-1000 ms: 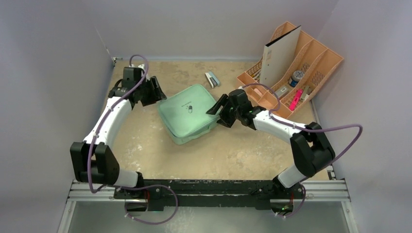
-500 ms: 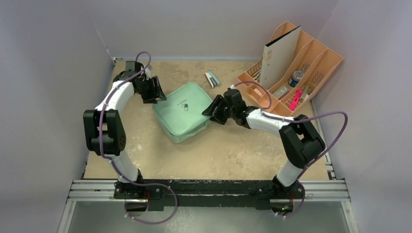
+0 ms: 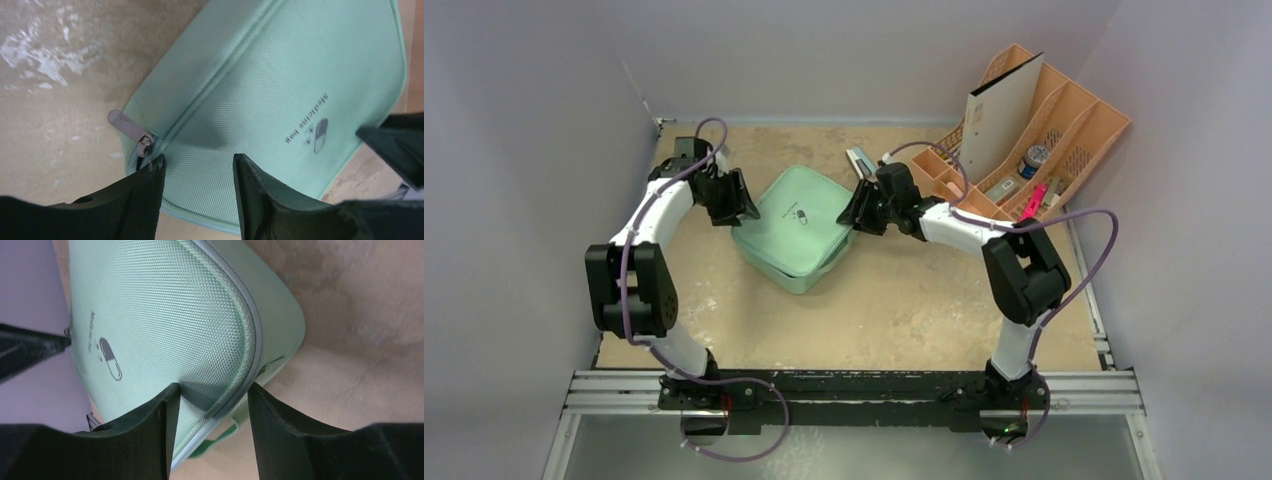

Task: Organize the medicine kit
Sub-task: Adjust the medicine box at the center of the board.

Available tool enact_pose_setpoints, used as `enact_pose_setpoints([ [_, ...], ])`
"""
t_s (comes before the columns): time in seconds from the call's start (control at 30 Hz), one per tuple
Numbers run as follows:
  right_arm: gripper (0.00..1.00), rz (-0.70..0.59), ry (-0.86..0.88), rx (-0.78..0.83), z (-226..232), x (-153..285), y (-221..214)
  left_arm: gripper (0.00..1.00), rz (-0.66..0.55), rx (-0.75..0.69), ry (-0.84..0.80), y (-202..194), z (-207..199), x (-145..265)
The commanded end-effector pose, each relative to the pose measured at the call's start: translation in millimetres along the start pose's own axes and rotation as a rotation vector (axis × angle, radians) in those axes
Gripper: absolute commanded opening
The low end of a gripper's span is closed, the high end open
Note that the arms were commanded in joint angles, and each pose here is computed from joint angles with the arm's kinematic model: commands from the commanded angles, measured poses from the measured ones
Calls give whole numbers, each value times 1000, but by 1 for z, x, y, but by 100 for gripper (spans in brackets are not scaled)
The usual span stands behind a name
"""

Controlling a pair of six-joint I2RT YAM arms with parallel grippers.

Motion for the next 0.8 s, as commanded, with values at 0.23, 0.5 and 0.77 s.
enact_pose_setpoints([
  [0.23, 58, -40, 149, 191, 2, -21, 54, 59, -185, 91, -4, 32, 1, 44],
  [0.5, 60, -4, 123, 301, 7, -21, 66, 60, -298, 154, 75, 75, 33, 45],
  [0.77, 60, 6, 133, 319, 12, -25, 73, 49, -240, 411, -1, 83, 92, 29],
])
Point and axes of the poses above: each gripper's point midway between its finger pads, its own x axis back along the fingers, its own z axis along the line the jaws close on, y = z × x, the point moved 7 cm from there along x, back along the fingers, and after that the axes turned 2 degrees about x, right-handed, at the moved point
